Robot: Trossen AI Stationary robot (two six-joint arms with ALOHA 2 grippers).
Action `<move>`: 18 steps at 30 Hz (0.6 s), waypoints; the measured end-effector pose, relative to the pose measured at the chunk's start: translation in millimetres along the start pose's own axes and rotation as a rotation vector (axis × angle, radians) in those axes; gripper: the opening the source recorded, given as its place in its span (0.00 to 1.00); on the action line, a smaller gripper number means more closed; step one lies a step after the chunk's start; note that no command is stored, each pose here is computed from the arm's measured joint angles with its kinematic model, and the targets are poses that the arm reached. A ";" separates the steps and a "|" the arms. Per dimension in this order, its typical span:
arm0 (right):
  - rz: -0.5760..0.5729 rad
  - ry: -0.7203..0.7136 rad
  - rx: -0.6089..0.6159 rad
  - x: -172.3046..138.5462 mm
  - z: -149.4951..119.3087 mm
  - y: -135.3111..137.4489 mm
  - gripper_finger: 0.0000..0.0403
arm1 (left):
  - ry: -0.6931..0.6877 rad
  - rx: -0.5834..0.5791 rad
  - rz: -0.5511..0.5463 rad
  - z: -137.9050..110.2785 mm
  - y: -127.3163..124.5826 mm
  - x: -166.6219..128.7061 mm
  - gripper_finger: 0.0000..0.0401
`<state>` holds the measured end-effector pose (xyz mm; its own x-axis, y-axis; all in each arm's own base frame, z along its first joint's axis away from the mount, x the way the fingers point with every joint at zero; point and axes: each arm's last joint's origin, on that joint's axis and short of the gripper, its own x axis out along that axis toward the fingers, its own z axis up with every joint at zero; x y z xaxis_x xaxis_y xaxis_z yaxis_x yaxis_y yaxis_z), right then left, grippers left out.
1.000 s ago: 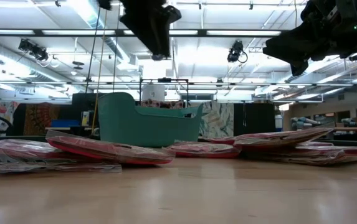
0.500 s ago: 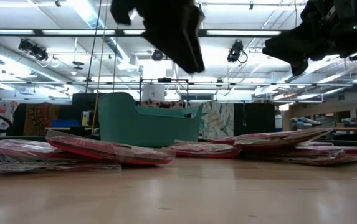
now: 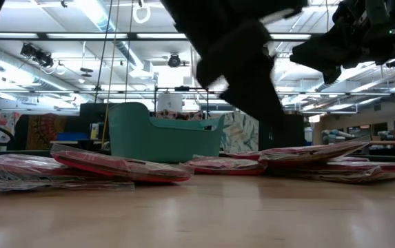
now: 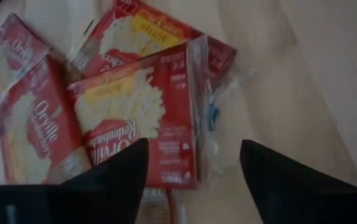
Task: Sort popcorn bags into baskets
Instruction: Put the red popcorn bag into the green bin
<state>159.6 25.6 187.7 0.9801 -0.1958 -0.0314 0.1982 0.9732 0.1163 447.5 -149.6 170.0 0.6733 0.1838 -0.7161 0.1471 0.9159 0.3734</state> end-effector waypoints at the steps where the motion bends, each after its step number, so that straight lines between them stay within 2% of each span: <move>1: -0.004 -0.001 0.000 -0.1 0.1 -0.2 0.28 | 0.002 0.000 0.009 -1.6 -1.7 4.4 0.67; 5: -0.017 -0.004 0.000 -0.5 0.5 -0.6 0.28 | -0.007 0.024 0.037 -6.3 -10.1 19.4 0.70; 12: -0.017 -0.001 -0.001 -0.5 0.2 -0.7 0.28 | 0.060 0.162 0.164 -19.2 -20.8 34.9 0.68; 15: -0.016 -0.001 -0.001 -0.5 0.2 -0.7 0.28 | 0.058 0.176 0.182 -19.5 -21.2 37.8 0.64; 18: -0.016 -0.001 -0.001 -0.5 0.2 -0.7 0.28 | 0.075 0.185 0.197 -21.8 -20.7 39.1 0.55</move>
<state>159.0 25.0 187.8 0.9768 -0.2117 -0.0325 0.2140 0.9700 0.1151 455.0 -153.5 121.4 0.6478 0.3835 -0.6582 0.1534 0.7806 0.6059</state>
